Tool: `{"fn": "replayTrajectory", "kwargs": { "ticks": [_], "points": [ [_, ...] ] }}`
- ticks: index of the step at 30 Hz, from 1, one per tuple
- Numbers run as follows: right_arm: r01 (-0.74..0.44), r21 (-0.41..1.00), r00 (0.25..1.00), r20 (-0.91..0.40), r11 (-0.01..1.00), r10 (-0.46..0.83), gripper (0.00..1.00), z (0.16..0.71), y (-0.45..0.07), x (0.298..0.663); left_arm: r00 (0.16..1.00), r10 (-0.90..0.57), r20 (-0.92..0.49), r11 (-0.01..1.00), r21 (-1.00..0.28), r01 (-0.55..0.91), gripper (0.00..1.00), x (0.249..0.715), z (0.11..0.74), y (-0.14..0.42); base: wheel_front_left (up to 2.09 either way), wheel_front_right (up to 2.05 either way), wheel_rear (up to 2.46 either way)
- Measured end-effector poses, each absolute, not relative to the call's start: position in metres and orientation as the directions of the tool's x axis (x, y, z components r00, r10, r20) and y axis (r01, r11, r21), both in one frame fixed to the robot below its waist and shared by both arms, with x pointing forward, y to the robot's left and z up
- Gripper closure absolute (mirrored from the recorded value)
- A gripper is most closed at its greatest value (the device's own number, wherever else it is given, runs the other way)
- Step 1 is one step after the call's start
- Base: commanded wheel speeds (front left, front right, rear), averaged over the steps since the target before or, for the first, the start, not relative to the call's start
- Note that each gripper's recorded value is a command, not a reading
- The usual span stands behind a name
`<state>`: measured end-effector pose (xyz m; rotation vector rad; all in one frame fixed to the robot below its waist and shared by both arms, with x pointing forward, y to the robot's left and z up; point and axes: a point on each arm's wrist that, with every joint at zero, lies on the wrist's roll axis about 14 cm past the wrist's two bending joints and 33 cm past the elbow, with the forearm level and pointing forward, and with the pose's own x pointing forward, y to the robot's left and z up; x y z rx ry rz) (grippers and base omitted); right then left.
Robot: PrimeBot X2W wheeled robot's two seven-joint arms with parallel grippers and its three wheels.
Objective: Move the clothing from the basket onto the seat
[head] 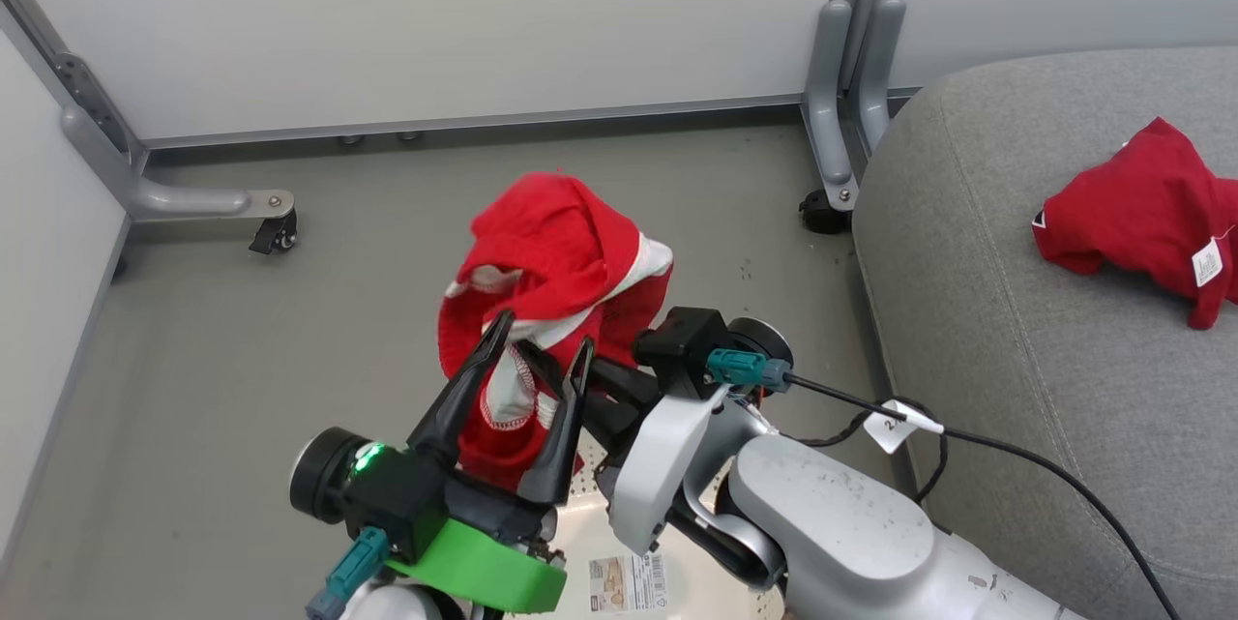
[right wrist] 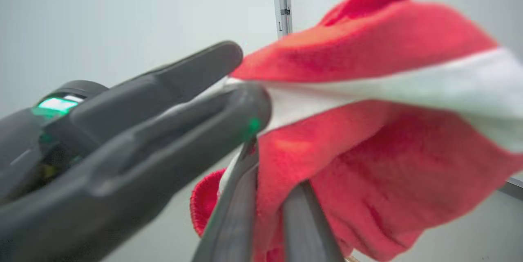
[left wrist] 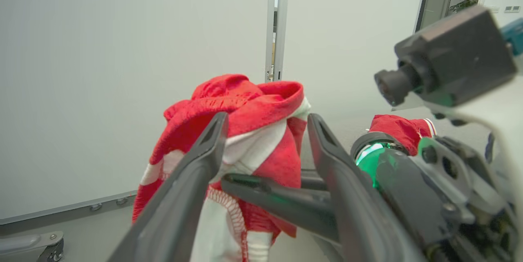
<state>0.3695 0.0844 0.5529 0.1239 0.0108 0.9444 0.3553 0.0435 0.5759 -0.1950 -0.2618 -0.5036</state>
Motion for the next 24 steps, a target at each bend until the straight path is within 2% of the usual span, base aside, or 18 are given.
{"fn": "replayTrajectory", "kwargs": {
  "ticks": [16,24],
  "points": [
    [-0.794,0.091,0.605,0.019,0.601,0.796,1.00,0.543,0.078,0.379,0.864,-0.498,0.072,0.864,-0.052,0.501,0.00,0.332,0.529,0.065,0.00,0.00,0.00],
    [-0.777,0.097,0.626,0.005,0.622,0.780,1.00,0.536,0.069,0.382,0.855,-0.517,0.035,0.853,-0.063,0.518,0.00,0.327,0.521,0.062,0.00,0.00,0.00]
  ]
}}
